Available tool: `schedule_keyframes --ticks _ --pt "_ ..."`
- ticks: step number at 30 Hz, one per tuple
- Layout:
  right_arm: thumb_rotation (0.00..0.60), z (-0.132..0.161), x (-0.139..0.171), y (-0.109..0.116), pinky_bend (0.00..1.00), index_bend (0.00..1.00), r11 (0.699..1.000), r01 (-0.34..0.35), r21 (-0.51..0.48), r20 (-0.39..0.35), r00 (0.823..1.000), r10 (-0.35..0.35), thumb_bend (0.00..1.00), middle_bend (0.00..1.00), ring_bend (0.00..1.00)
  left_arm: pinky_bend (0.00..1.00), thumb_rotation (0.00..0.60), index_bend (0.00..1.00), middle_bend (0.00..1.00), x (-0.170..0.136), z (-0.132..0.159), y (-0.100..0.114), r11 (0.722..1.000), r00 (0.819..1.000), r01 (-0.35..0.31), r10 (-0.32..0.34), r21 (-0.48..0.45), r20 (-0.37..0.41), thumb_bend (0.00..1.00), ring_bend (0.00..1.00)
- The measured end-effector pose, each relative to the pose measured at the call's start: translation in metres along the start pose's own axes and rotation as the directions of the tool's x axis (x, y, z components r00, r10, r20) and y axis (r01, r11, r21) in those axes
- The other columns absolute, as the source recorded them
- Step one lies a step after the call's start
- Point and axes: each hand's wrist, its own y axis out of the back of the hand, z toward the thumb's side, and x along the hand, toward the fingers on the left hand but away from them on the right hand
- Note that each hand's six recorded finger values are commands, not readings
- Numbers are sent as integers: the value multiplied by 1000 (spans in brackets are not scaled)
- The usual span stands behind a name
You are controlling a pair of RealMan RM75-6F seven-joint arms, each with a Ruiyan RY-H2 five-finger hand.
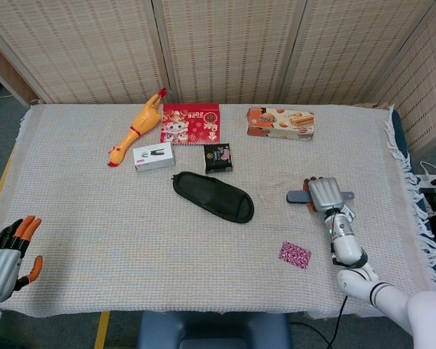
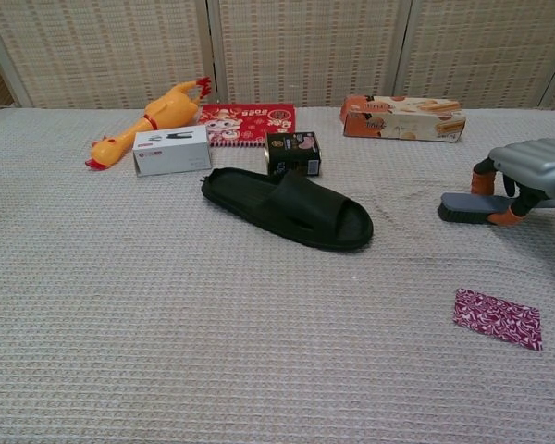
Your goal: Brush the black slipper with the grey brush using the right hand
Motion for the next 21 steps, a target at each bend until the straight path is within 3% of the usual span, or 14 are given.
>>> schedule_keyframes --ticks 7,14,21 --pt "600 -4 0 -2 822 738 1000 25 1 11 1000 -25 369 531 534 109 574 0 0 1 0 0 1000 1000 3 -3 -5 0 524 0" --pt "600 -3 -2 -1 836 743 999 18 -26 3 1000 -18 388 538 537 109 576 0 0 -1 2 1 1000 1000 -1 1 -9 9 534 0" --pt "600 -5 -2 24 847 762 997 21 -78 -37 999 -24 414 544 543 109 580 0 0 -1 3 0 1000 1000 0 0 -16 16 546 0"
